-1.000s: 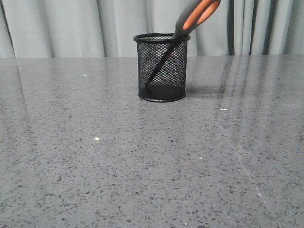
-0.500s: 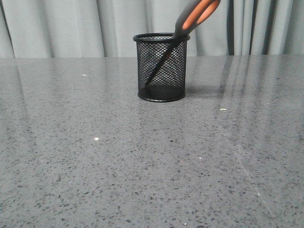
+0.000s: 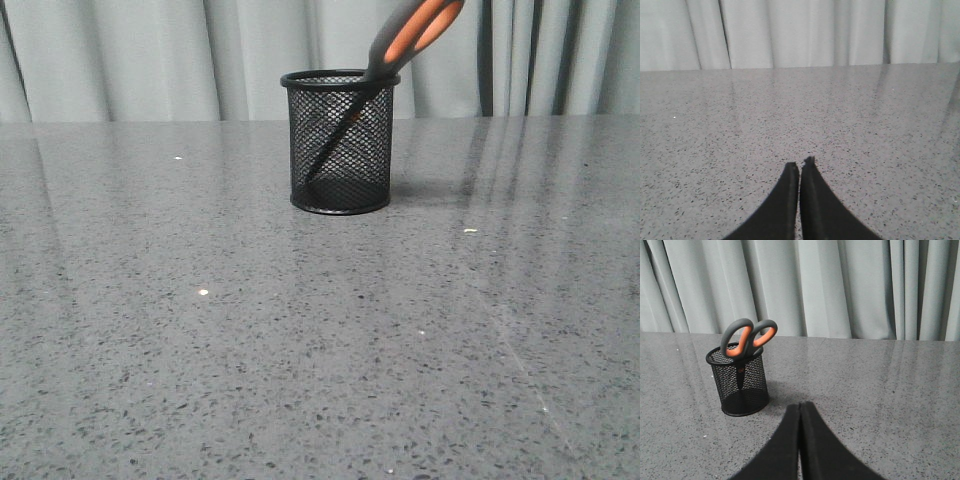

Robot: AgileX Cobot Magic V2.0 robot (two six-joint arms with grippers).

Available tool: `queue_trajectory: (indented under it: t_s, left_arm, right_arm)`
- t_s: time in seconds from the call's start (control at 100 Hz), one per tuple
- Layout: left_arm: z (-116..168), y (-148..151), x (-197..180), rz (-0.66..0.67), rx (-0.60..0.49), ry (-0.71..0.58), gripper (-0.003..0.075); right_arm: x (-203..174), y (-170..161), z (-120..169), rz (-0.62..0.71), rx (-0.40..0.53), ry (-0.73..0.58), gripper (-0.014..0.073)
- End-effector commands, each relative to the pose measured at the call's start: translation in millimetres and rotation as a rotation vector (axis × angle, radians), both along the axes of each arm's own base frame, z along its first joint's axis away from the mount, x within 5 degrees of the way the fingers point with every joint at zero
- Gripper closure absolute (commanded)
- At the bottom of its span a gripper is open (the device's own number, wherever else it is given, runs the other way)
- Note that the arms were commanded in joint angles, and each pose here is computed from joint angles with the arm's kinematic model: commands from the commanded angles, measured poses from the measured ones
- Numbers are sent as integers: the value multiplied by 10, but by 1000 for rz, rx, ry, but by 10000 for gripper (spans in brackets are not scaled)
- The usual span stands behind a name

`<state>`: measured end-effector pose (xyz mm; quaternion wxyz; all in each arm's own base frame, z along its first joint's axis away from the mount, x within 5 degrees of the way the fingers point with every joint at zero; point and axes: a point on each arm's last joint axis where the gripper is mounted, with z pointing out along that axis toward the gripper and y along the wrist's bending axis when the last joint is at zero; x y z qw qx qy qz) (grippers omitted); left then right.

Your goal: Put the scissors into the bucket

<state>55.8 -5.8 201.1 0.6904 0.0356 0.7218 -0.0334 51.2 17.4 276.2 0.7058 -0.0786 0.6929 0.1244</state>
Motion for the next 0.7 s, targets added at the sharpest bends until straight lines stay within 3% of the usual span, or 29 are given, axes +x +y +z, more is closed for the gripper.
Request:
queue_trajectory:
  t_s: [0.0, 0.11, 0.33, 0.52, 0.69]
  left_arm:
    - [-47, 7, -2, 10, -26, -65, 739]
    - [-47, 7, -2, 10, -26, -65, 740]
    - [-47, 7, -2, 10, -26, -65, 740]
    - [-47, 7, -2, 10, -26, -65, 740]
    - [-47, 7, -1, 10, -26, -65, 739]
  right_arm:
    - [-7, -27, 160, -30, 23, -98, 661]
    - [16, -39, 102, -54, -41, -112, 661]
    - [90, -106, -335, -176, -34, -41, 661]
    - [30, -155, -680, -253, -21, -62, 661]
    - [34, -159, -740, -261, -70, -17, 661]
